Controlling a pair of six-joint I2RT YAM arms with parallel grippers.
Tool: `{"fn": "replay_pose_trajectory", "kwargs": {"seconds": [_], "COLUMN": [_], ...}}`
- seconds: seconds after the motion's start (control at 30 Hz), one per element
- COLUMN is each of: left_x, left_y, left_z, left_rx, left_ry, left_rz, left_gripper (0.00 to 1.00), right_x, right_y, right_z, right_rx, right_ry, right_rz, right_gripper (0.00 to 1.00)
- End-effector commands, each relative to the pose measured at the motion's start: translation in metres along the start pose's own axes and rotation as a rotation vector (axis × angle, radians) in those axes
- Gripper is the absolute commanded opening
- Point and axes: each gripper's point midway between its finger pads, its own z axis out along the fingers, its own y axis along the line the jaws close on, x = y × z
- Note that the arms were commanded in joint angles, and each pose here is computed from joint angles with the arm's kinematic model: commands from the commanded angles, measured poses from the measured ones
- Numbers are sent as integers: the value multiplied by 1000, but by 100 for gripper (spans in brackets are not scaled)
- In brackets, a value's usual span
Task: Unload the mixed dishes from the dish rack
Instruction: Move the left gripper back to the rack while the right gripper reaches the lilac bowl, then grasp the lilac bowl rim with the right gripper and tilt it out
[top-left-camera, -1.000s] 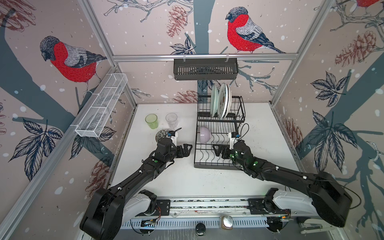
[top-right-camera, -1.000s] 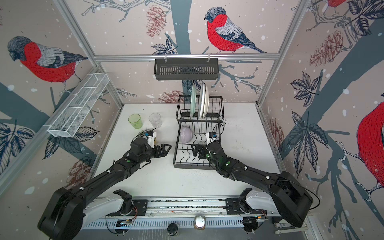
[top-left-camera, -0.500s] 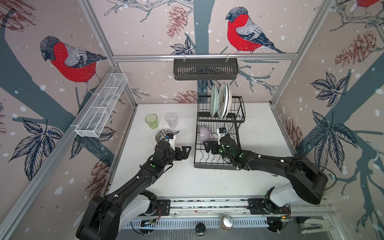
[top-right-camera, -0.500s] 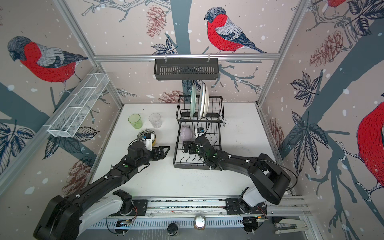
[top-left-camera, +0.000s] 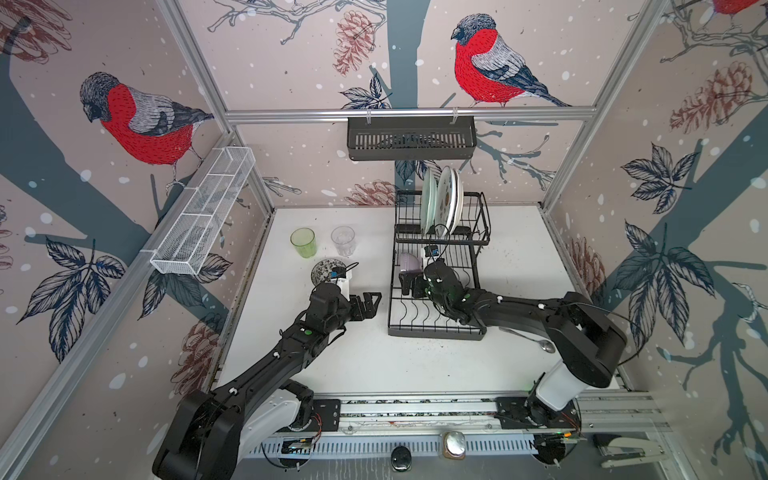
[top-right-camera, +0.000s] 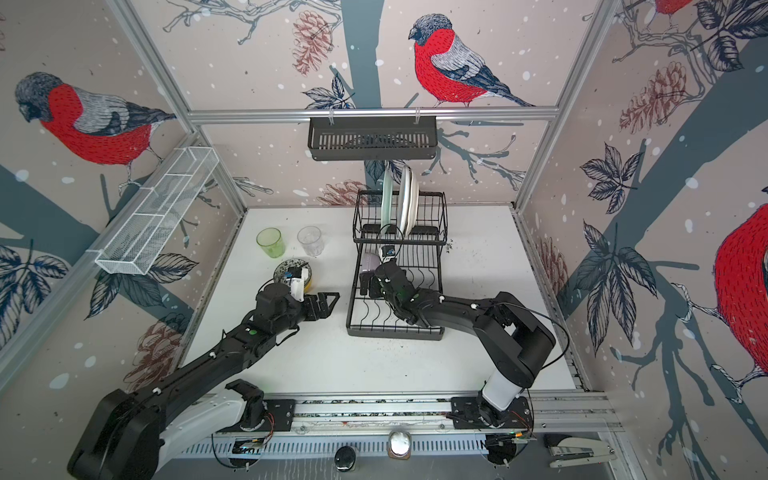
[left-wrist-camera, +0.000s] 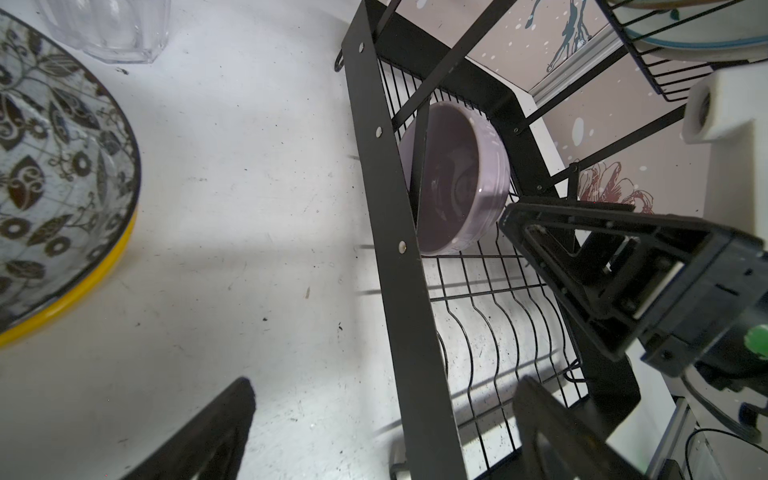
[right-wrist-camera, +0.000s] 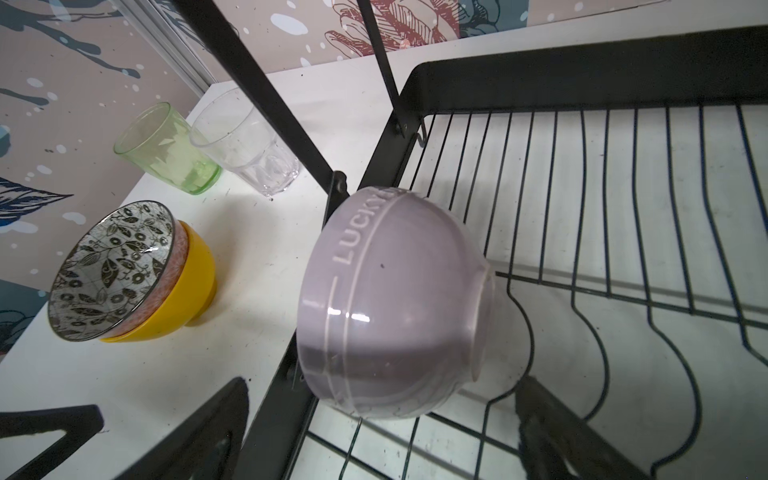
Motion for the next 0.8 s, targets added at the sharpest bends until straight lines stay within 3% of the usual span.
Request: {"fn": "replay_pose_trajectory", "kwargs": {"seconds": [0.0, 0.3, 0.43, 0.77], "left_x": [-7, -7, -6, -5], "left_y": [-2, -1, 0, 0], "left_z": [0, 0, 1, 3], "left_rx": [5, 1, 0, 0], "left_ry": [-34, -37, -30, -25], "left_rz": [14, 16, 15, 14], "left_gripper": [97, 97, 97, 97], "right_x": [0, 4, 6, 12], "right_y": [-3, 0, 1, 0], "right_z": [5, 21, 26, 38], "right_rx": [32, 43, 46, 72], "right_ry": [8, 25, 33, 52], "right_rz": [-49, -38, -50, -76], "right_gripper": [99, 95, 83, 76]}}
